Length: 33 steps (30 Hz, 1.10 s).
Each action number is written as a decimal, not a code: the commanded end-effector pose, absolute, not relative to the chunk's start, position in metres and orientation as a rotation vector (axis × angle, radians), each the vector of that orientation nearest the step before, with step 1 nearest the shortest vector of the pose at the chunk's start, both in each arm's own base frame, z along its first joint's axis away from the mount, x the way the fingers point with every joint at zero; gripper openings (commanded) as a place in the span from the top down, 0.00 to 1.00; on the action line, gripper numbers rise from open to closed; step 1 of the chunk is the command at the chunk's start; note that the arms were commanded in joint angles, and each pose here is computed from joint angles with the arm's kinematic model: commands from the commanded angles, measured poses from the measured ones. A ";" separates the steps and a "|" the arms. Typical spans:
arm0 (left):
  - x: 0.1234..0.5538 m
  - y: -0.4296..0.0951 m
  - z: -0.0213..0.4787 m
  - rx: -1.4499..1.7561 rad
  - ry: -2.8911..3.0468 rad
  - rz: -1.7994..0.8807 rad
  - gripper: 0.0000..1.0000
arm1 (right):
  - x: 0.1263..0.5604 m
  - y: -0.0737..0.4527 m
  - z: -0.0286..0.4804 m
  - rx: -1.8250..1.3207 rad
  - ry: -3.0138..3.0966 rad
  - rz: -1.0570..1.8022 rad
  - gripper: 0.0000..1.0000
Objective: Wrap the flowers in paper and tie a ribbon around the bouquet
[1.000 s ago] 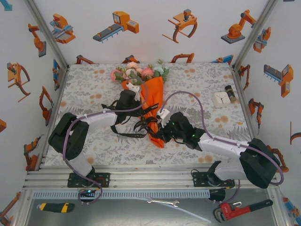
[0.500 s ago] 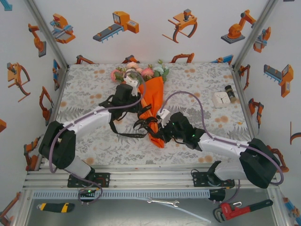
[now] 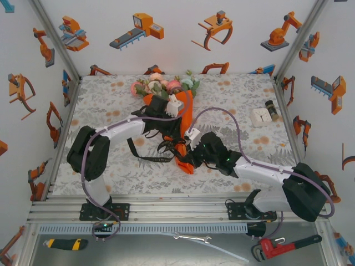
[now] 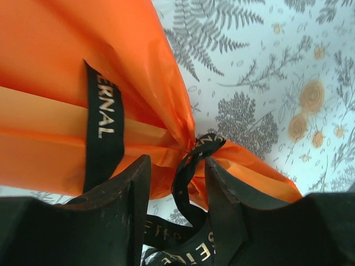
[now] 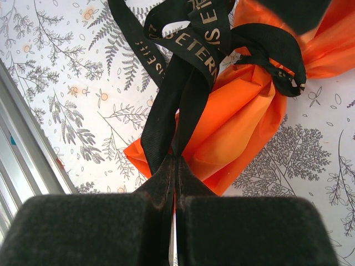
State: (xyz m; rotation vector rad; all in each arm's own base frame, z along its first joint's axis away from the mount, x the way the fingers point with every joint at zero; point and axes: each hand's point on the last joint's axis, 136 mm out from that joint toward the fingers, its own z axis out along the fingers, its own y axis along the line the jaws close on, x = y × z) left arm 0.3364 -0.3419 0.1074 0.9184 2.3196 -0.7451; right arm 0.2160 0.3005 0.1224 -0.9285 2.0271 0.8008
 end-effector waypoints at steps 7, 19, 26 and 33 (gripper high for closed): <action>0.324 -0.348 0.094 1.017 2.343 -0.801 0.65 | 0.221 0.302 0.134 -0.933 1.985 0.791 1.00; 0.317 -0.356 0.110 1.024 2.321 -0.906 1.00 | 0.228 0.298 0.144 -0.901 1.957 0.750 1.00; 0.309 -0.362 0.159 0.927 2.188 -1.042 1.00 | 0.258 0.292 0.161 -0.864 1.879 0.559 1.00; 0.302 -0.360 0.154 0.854 2.190 -1.092 1.00 | 0.289 0.293 0.173 -0.851 1.776 0.387 0.98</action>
